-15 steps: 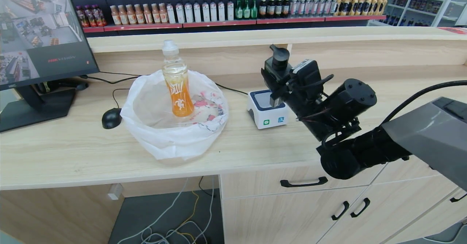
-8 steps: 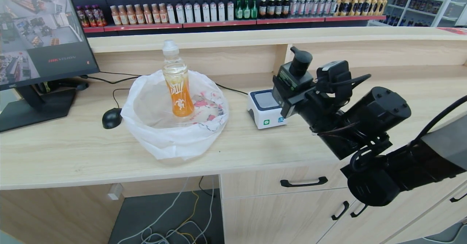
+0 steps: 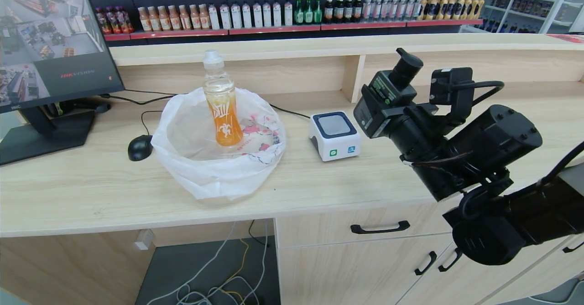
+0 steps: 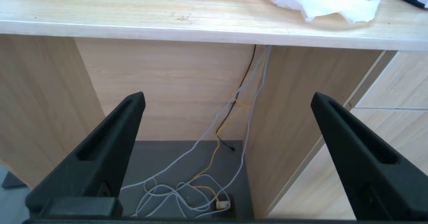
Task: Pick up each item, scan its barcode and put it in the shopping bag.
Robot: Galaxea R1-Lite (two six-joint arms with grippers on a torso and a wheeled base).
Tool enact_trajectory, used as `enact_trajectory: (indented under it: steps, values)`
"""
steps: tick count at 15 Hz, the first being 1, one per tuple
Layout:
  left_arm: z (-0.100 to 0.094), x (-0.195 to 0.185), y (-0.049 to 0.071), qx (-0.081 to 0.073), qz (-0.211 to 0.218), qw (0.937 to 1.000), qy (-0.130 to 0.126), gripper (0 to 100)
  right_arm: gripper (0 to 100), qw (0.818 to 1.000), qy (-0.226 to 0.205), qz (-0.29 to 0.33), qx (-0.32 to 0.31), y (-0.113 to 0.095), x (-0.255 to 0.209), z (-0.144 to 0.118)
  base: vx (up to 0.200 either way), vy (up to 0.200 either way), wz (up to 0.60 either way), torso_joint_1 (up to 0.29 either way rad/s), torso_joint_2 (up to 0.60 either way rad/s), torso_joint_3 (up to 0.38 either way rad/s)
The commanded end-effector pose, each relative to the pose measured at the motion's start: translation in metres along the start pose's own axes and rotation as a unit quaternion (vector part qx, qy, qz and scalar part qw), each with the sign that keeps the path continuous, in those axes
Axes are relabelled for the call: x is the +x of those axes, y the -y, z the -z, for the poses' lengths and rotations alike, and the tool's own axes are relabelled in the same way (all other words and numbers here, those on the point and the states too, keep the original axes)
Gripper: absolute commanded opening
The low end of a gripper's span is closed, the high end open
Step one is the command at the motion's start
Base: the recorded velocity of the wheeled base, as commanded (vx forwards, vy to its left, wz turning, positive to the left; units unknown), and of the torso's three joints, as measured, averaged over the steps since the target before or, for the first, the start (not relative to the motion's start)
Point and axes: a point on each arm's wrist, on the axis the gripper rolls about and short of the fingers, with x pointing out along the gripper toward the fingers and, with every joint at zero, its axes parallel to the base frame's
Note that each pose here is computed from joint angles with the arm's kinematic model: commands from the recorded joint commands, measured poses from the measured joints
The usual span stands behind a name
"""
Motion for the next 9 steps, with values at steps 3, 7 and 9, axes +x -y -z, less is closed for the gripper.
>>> enact_trajectory:
  steps: [3, 7, 9]
  values:
    - [0.0, 0.0, 0.0, 0.0, 0.0, 1.0, 0.0, 100, 0, 1.0, 0.002, 0.0, 0.004, -0.001, 0.004, 0.004, 0.0, 0.0, 0.0, 0.0, 0.0, 0.0]
    - [0.0, 0.0, 0.0, -0.001, 0.0, 1.0, 0.0, 100, 0, 1.0, 0.013, 0.011, 0.012, 0.007, 0.011, 0.002, 0.0, 0.0, 0.0, 0.0, 0.0, 0.0]
    - [0.0, 0.0, 0.0, -0.001, 0.0, 1.0, 0.0, 100, 0, 1.0, 0.025, 0.011, 0.014, 0.006, 0.015, -0.002, 0.0, 0.1, 0.0, -0.001, 0.0, 0.001]
